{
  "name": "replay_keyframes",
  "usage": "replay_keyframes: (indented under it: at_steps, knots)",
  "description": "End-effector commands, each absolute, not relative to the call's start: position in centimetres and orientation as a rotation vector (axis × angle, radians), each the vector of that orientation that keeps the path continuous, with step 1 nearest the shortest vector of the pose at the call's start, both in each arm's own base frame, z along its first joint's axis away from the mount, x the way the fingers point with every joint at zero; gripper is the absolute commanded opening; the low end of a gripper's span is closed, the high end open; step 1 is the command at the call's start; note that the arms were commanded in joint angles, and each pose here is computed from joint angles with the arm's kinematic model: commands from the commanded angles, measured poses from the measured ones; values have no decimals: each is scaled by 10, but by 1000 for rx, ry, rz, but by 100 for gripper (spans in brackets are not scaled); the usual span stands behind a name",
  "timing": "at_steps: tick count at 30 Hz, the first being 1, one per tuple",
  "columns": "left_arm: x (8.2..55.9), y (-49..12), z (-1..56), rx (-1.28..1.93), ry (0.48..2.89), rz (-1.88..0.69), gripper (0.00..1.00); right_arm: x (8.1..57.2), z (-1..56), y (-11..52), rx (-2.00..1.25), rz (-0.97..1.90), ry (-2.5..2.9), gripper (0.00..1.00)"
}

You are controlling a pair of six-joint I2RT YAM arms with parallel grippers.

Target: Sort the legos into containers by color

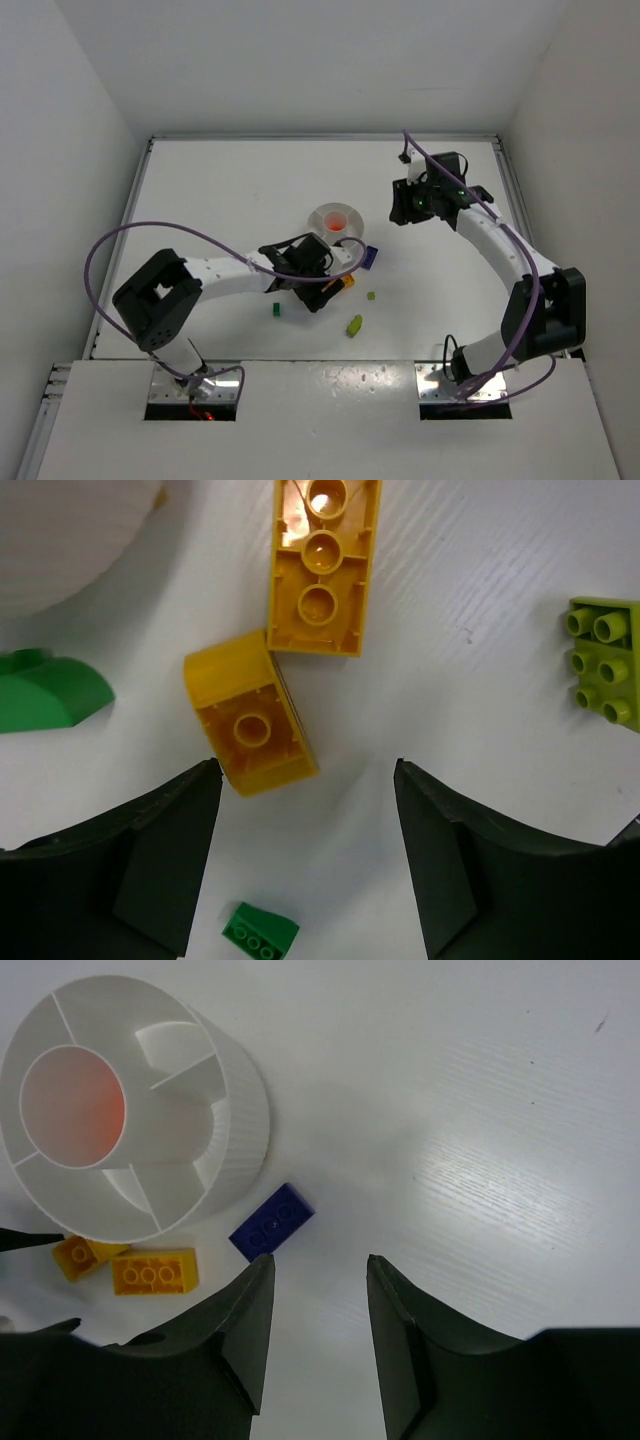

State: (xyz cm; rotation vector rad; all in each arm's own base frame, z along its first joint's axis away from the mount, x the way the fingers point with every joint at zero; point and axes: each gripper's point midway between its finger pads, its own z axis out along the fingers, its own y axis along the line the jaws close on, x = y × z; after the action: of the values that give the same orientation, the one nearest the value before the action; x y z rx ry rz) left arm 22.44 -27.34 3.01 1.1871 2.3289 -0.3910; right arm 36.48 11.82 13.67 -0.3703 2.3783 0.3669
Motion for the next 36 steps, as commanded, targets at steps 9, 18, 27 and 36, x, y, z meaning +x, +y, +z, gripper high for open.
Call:
replay_keyframes:
  at_steps: [9,18,27,36]
  knots:
    - [228,-280,7,1186,2394,-309,65,351,127,135,-340,533,2399,43]
    - [245,-274,24,1115,2355,-256,37,352,84,145,-286,594,2508,43]
    - [242,-264,91,1110,2197,-396,25,363,72,166,-275,688,2520,43]
    - [245,-239,131,1157,2187,-476,24,377,68,189,-337,717,2513,43]
